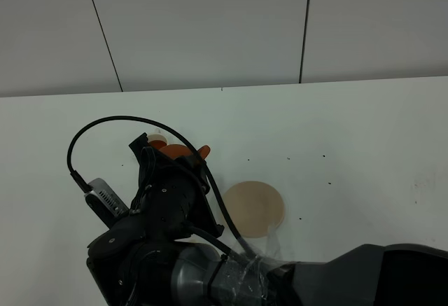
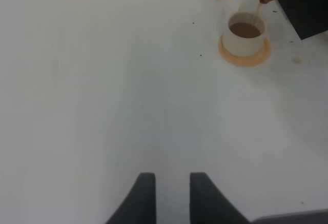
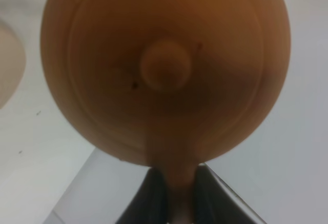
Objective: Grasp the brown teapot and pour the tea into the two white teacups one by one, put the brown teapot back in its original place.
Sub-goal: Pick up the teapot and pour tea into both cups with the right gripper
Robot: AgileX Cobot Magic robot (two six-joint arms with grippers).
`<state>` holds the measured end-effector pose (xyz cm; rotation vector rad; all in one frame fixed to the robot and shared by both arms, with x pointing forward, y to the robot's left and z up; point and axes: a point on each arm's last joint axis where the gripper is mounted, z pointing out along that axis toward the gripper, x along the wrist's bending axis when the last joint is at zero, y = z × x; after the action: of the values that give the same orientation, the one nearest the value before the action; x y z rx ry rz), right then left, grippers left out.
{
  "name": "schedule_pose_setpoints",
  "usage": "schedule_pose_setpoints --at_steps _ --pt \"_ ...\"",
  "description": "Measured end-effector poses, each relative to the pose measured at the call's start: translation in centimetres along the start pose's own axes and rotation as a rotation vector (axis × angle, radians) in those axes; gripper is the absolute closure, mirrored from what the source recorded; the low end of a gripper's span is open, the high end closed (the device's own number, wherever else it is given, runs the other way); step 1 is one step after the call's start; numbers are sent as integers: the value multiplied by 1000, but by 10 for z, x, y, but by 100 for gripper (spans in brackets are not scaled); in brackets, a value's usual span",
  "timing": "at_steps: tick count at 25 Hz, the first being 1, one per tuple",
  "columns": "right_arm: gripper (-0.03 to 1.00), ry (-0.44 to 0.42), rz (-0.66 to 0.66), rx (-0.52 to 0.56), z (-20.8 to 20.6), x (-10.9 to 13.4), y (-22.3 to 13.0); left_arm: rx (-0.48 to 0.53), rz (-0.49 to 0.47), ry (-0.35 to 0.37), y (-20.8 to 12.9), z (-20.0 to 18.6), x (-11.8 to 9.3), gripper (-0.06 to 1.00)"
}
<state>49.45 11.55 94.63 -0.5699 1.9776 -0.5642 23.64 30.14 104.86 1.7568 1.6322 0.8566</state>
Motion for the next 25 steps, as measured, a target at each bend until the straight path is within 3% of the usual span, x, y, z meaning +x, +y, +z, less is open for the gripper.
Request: schedule_pose_setpoints --at_steps 25 --pt "87 0 7 0 0 0 0 0 0 0 0 0 0 71"
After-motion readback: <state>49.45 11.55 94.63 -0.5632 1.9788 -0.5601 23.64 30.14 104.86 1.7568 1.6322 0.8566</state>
